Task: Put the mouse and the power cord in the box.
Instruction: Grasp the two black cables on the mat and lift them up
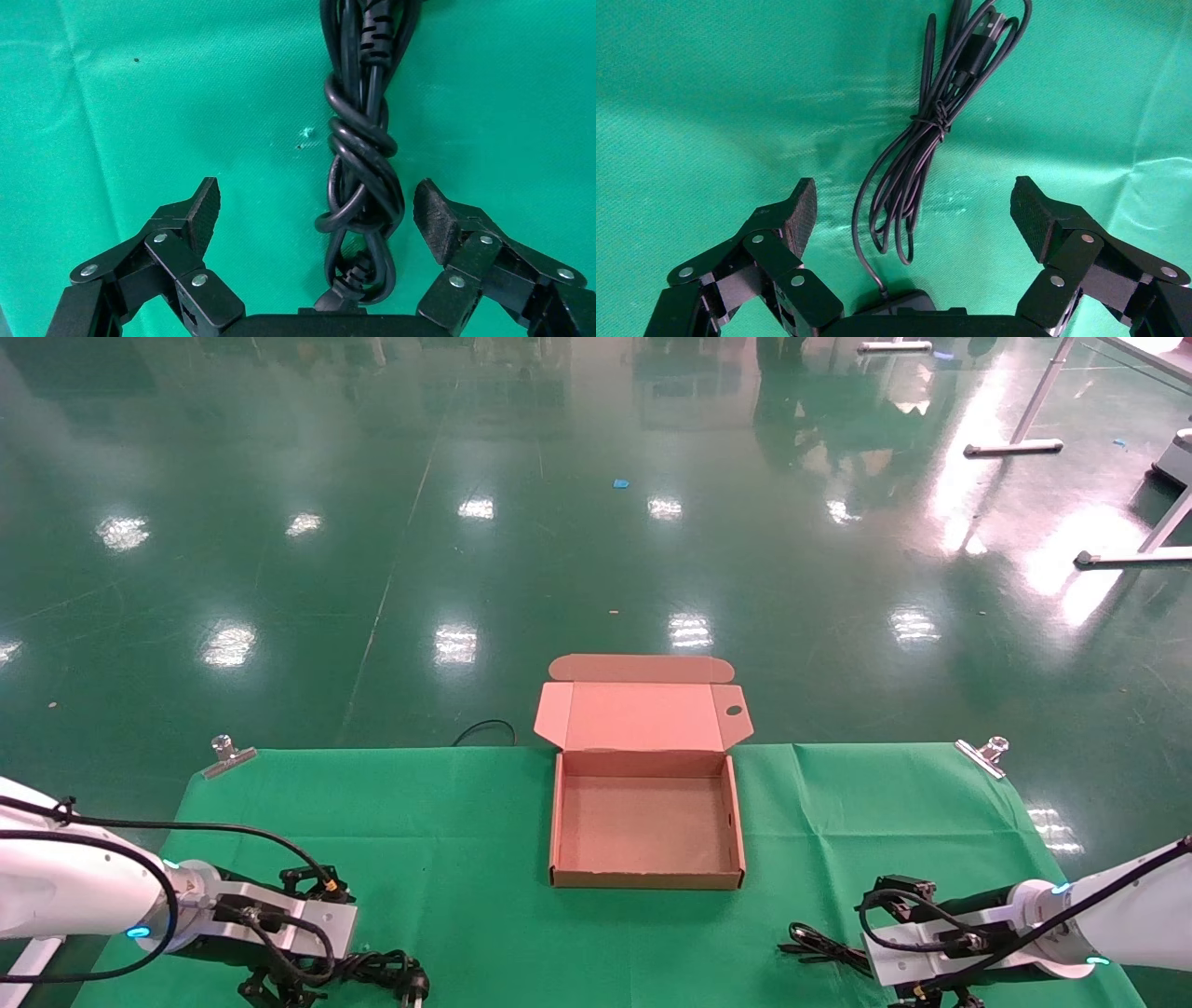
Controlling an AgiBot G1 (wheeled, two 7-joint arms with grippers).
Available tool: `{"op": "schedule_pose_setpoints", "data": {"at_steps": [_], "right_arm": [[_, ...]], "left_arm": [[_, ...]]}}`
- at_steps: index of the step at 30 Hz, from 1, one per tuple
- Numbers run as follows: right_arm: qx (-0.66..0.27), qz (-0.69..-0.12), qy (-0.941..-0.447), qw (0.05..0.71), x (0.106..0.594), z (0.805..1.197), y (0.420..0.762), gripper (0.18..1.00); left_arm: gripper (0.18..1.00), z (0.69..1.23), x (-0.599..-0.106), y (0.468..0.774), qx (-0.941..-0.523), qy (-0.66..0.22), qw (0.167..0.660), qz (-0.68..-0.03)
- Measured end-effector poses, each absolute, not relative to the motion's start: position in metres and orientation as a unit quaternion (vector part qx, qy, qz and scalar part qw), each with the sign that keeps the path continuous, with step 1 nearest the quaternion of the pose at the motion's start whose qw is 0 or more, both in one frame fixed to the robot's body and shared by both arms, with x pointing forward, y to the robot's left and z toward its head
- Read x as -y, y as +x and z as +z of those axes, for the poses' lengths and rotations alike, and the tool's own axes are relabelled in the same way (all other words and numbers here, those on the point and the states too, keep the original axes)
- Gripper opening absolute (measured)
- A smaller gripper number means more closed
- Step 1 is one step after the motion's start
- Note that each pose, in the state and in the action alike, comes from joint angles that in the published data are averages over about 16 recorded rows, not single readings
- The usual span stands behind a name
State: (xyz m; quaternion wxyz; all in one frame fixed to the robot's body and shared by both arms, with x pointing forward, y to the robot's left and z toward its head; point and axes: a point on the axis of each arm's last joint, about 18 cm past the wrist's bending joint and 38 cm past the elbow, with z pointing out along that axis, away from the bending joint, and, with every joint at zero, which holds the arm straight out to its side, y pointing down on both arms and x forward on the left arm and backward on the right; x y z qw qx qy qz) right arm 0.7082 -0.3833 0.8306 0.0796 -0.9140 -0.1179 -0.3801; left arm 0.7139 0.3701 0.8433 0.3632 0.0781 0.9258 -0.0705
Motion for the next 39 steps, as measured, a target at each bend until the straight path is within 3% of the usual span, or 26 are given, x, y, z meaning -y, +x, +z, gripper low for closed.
{"op": "schedule_pose_setpoints", "data": {"at_steps": [13,19,25,39], "right_arm": [[0.115,-0.379,-0.915,0.080,0.3851,0.8287,0.7072,0.969],[0.116,-0.379,-0.915,0.080,0.3849,0.8287,0.7072,0.914],[0.116,-0.378,-0.915,0.080,0.3847,0.8287,0.7072,0.827],[0.117,-0.378,-0.915,0.080,0.3845,0.8287,0.7072,0.504]], "left_arm": [[0.983,0.8423,-0.3699,0.7141,-0.926,0.083,0.362,-0.066],[0.932,0.8426,-0.3699,0.7141,-0.926,0.082,0.362,-0.067],[0.855,0.8429,-0.3699,0.7141,-0.926,0.081,0.363,-0.067],[0.561,0.8433,-0.3699,0.7140,-0.926,0.080,0.363,-0.069]]}}
